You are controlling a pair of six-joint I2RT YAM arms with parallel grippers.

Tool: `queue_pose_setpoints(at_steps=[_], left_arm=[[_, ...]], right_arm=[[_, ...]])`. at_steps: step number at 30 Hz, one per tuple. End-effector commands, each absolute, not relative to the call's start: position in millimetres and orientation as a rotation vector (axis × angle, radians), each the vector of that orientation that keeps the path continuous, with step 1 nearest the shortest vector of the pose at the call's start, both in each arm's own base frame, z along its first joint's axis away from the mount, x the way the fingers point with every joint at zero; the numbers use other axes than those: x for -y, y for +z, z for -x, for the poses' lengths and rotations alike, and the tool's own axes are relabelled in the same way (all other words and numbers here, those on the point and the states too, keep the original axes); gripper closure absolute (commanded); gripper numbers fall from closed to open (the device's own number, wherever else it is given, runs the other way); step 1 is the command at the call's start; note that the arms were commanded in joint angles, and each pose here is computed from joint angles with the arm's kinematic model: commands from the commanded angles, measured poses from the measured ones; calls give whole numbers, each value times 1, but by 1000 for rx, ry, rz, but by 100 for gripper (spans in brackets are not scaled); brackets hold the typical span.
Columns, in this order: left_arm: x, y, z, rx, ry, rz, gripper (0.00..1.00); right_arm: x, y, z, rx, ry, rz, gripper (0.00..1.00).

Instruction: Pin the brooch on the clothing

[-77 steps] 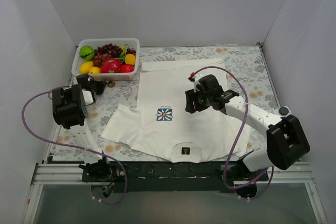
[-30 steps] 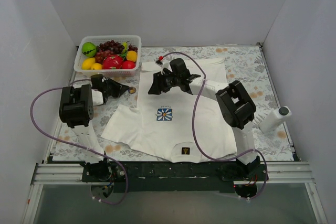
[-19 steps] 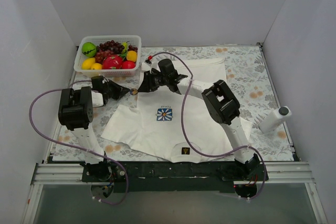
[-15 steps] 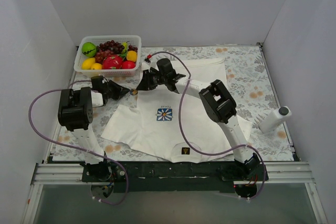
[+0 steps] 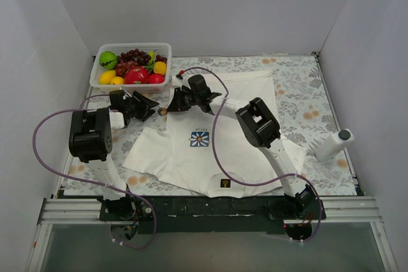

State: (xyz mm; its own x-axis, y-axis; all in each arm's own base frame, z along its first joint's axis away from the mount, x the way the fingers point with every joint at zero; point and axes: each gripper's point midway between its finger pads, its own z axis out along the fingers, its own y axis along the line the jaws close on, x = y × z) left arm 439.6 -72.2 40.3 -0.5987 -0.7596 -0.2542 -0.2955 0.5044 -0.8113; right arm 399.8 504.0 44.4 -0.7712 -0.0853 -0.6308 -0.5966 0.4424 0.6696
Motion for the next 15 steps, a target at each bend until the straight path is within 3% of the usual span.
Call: queue_pose_setpoints(at_steps=[1, 15], left_arm=[[74, 23, -423, -2232, -971, 855, 53], [95, 4, -399, -2330, -998, 854, 57]], right_arm=[[-517, 51, -407, -2165, 1328, 562, 84], [-515, 37, -400, -2204, 1328, 548, 85]])
